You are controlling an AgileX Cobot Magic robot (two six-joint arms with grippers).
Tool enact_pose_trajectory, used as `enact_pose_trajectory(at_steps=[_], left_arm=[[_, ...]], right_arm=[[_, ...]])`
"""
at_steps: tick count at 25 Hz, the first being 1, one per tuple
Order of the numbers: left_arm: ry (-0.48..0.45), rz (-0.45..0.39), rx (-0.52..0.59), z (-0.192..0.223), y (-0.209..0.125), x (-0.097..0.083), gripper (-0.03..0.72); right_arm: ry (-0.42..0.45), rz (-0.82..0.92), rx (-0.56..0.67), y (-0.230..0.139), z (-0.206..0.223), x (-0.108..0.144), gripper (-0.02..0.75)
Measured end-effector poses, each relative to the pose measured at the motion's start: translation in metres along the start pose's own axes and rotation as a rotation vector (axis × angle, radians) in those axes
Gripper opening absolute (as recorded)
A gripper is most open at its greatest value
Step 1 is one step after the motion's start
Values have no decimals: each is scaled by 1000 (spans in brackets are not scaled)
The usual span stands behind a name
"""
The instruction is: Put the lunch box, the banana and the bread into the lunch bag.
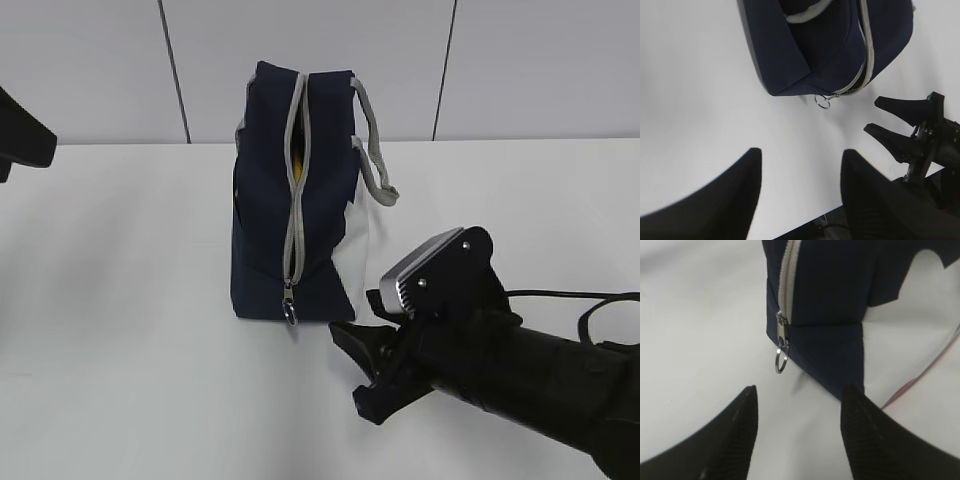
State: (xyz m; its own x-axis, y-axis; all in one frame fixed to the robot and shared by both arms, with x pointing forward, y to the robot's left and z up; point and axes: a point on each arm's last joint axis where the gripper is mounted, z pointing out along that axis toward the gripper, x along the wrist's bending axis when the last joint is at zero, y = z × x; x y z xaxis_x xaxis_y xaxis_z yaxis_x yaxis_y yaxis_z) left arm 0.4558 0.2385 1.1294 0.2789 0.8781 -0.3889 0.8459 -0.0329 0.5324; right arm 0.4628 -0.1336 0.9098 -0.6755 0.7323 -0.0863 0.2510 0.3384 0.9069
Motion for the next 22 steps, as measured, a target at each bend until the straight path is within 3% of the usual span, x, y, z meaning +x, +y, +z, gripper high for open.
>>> enact_pose_trajectory(at_steps=[13, 22], left_arm=[[2, -9, 19, 6, 2, 3, 371], [2, -6, 19, 6, 2, 3, 371]], right_arm=[[50, -20, 14, -8, 37, 2, 394], [78, -26, 17, -12, 60, 3, 309]])
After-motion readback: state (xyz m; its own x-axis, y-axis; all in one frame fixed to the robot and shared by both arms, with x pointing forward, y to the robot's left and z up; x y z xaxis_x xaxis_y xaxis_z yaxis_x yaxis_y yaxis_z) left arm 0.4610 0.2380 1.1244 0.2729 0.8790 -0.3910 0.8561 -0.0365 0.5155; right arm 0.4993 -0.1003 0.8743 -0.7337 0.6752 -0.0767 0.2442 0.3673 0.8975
